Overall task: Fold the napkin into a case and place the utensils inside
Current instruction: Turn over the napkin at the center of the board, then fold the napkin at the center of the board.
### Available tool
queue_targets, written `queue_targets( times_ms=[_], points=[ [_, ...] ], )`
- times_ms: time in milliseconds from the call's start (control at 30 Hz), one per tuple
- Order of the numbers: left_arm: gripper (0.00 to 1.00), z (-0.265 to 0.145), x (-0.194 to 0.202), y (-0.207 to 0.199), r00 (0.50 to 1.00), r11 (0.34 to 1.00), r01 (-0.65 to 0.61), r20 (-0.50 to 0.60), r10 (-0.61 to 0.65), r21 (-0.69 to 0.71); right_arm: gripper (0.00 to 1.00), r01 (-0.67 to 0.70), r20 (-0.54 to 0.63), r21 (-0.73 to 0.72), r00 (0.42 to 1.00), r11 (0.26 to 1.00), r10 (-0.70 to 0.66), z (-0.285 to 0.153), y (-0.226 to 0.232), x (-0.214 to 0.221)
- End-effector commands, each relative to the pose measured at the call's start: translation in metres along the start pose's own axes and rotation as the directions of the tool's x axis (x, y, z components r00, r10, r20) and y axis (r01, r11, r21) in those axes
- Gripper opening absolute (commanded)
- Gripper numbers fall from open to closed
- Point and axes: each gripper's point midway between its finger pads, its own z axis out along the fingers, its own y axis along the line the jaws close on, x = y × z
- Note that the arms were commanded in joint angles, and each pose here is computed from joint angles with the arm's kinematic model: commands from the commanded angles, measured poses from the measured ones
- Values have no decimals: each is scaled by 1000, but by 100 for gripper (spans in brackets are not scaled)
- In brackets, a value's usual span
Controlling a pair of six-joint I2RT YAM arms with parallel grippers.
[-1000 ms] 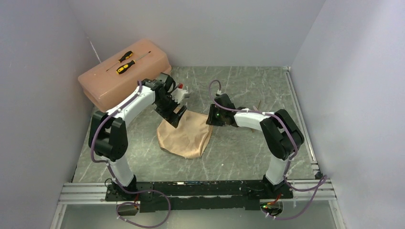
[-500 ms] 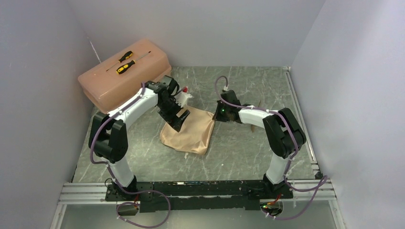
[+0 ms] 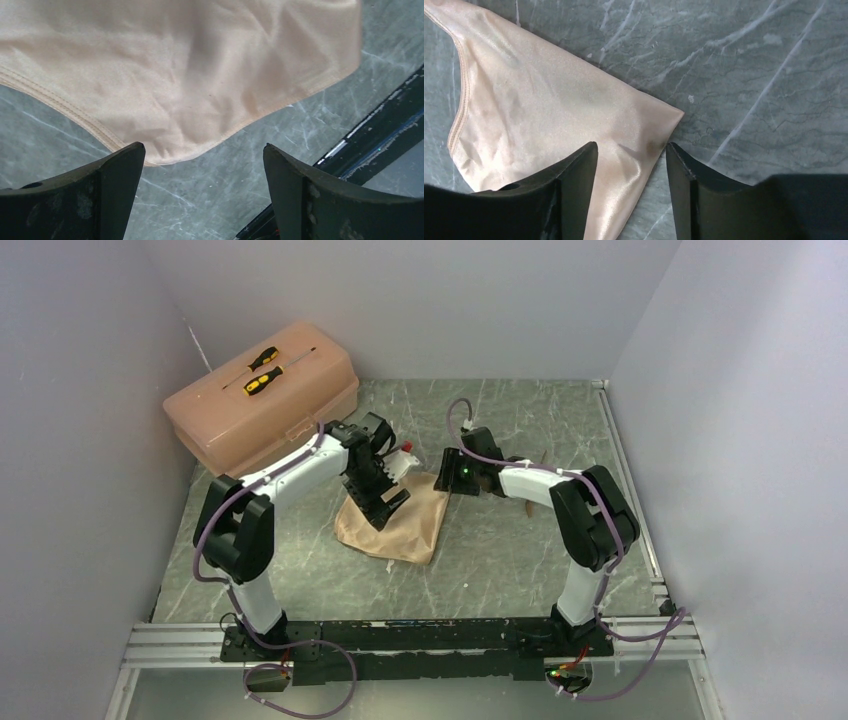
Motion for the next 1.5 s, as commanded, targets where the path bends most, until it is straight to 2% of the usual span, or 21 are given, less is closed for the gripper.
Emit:
queue_targets(
  times_ms=[0,133,267,367,567,733,933,1067,1133,1200,1233,1467],
  points=[
    [94,0,-16,21,999,996,-41,27,44,-76,58,71,128,-46,990,996,-65,-29,22,-39],
    [94,3,-24,43,999,993,-9,47,14,-115,63,171,223,-95,964,981,-146,-63,36,-42],
    [94,7,-43,63,998,993,36,59,-30,-110,67,348,205,-95,924,933,-324,-74,45,-5],
    [94,6,-62,71,996,993,33,87,-23,-115,67,531,255,-64,827,845,-501,-85,48,22],
    [92,27,-76,99,996,986,59,75,-47,-158,67,747,407,-90,632,659,-660,-115,62,52],
    [86,40,-73,134,993,969,108,67,-95,-221,68,874,406,-109,473,473,-782,-115,79,86],
    [84,53,-71,151,995,958,100,53,-90,-267,72,967,336,-81,253,240,-907,-99,94,120],
    [85,54,-70,150,994,959,104,49,-95,-265,76,991,288,-42,132,125,-949,-88,91,130],
    [86,51,-71,148,994,959,105,58,-94,-263,81,996,275,-15,84,83,-958,-83,89,131],
    [90,44,-71,145,994,961,106,65,-93,-255,94,998,268,10,56,60,-962,-79,88,131],
    [93,40,-73,143,993,962,108,73,-92,-251,97,999,267,17,43,49,-963,-78,88,132],
    [94,18,-81,131,989,968,115,118,-91,-223,97,997,229,51,-62,-51,-972,-64,81,144]
  ],
)
